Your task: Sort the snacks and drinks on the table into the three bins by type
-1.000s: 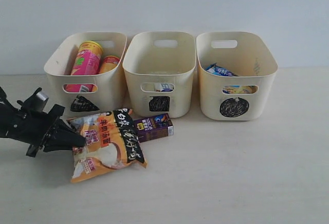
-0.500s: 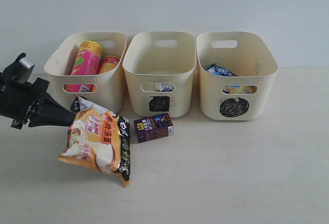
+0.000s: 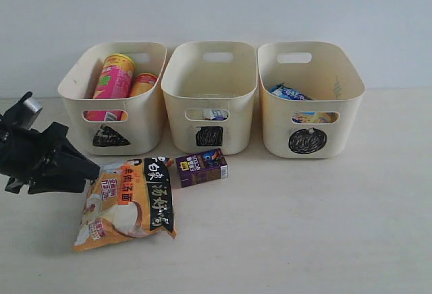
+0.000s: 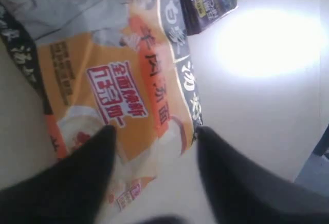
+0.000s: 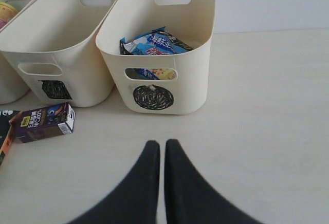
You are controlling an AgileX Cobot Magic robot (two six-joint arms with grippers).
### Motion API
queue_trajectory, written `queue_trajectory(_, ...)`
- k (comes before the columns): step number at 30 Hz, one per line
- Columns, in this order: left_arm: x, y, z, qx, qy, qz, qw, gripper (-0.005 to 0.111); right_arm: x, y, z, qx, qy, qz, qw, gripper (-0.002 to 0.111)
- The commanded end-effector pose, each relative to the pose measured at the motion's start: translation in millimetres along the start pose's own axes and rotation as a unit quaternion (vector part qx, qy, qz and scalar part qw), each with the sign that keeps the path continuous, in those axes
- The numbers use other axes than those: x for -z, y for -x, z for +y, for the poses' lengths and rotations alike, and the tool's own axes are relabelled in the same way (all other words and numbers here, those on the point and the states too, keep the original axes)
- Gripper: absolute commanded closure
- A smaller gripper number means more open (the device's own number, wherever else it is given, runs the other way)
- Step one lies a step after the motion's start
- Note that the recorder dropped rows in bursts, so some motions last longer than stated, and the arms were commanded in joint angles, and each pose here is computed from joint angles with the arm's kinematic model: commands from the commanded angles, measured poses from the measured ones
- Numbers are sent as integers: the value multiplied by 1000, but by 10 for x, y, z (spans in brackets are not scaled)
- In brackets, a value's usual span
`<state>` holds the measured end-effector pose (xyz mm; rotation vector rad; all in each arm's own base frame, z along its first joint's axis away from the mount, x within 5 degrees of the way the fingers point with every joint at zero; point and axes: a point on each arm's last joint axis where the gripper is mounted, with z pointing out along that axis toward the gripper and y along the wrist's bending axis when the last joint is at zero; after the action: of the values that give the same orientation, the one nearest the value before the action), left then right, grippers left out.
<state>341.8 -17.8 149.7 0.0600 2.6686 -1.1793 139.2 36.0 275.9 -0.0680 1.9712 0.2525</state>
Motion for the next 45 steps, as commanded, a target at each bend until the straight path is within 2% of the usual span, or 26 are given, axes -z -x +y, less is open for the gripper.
queue_trajectory(1,-22,15,32,47,20,-14,999,15,4,-1,1,5,2,-4,1000,108)
queue_trajectory(6,-191,-12,234,80,24,-1,997,18,4,-1,1,5,2,-4,1000,108)
queue_trajectory(10,-345,-23,371,111,3,-4,994,18,4,-1,1,5,2,-4,1000,108)
queue_trajectory(15,-548,-31,394,121,-59,-9,991,18,4,-1,1,5,2,-4,1000,108)
queue_trajectory(20,-737,-80,414,127,-60,11,990,18,4,-3,1,5,1,-3,1000,108)
queue_trajectory(28,-917,-35,328,98,-38,10,994,18,4,-3,1,5,1,-3,1000,108)
queue_trajectory(36,-1054,28,146,78,-44,10,996,22,4,-3,1,5,1,-3,1000,108)
queue_trajectory(40,-1087,59,69,72,-11,-2,997,24,4,-3,1,5,1,-3,1000,108)
queue_trajectory(43,-1106,72,10,57,7,-10,998,31,4,-3,1,5,1,-3,1000,108)
queue_trajectory(45,-1112,86,-5,61,21,-19,998,44,4,-3,1,5,1,-3,1000,108)
